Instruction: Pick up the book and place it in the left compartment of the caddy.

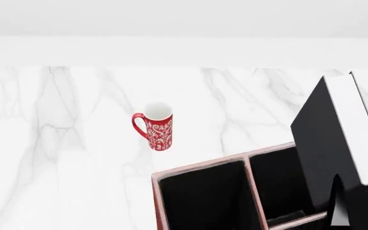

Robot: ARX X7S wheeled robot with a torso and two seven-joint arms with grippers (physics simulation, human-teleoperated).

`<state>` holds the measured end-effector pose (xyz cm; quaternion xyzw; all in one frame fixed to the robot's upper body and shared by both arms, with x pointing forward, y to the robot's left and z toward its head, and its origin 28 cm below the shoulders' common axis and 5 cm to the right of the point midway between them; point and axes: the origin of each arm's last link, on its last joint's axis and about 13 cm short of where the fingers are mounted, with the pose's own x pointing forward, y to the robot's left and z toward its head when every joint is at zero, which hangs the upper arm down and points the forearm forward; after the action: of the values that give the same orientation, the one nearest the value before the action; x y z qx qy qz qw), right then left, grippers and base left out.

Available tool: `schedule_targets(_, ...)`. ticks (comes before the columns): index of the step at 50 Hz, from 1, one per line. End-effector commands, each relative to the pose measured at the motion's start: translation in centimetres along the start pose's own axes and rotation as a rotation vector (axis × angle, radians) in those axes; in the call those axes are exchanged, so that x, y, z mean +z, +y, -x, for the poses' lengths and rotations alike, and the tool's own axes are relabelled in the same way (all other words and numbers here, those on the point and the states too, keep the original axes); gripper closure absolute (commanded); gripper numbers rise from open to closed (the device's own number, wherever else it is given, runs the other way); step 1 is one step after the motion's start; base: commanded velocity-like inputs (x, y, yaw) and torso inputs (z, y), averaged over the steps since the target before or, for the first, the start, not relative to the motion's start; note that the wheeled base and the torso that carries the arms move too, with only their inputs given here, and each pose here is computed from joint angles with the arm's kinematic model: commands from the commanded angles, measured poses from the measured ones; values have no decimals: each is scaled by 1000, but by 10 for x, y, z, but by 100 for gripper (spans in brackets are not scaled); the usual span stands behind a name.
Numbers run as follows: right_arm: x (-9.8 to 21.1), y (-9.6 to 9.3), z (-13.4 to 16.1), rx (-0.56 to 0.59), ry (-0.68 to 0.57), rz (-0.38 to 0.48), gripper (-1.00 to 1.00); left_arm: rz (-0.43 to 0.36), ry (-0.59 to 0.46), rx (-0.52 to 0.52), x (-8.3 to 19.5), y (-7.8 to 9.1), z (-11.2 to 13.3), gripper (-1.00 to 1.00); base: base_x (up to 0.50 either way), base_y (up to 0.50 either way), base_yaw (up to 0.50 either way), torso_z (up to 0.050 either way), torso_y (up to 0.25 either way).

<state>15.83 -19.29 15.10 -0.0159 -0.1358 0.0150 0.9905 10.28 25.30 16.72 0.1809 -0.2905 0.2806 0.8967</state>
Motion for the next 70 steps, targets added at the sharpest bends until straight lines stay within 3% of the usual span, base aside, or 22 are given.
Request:
schedule_targets(1,2,-19,-4,7,-153,44,100,-6,-33,-10,2,0,-1,-100,0,0,0,0,0)
schedule_targets(13,4,-21,12,36,-154,40,100,-6,-34,-12,2,0,-1,-100,0,0,0,1,1)
schedule_targets(29,-21,-21,11,33,-71,48,100,-4,-33,-11,2,0,-1,-100,0,0,0,0,1)
schedule_targets(54,-25,0,13,146,-62,2,100,-6,-36,-6,3,2,1,-100,0,0,0,0,1)
schedule_targets(70,-49,17,4,204,-4,-38,100,-6,-37,-6,3,2,1,-100,0,0,0,0,1)
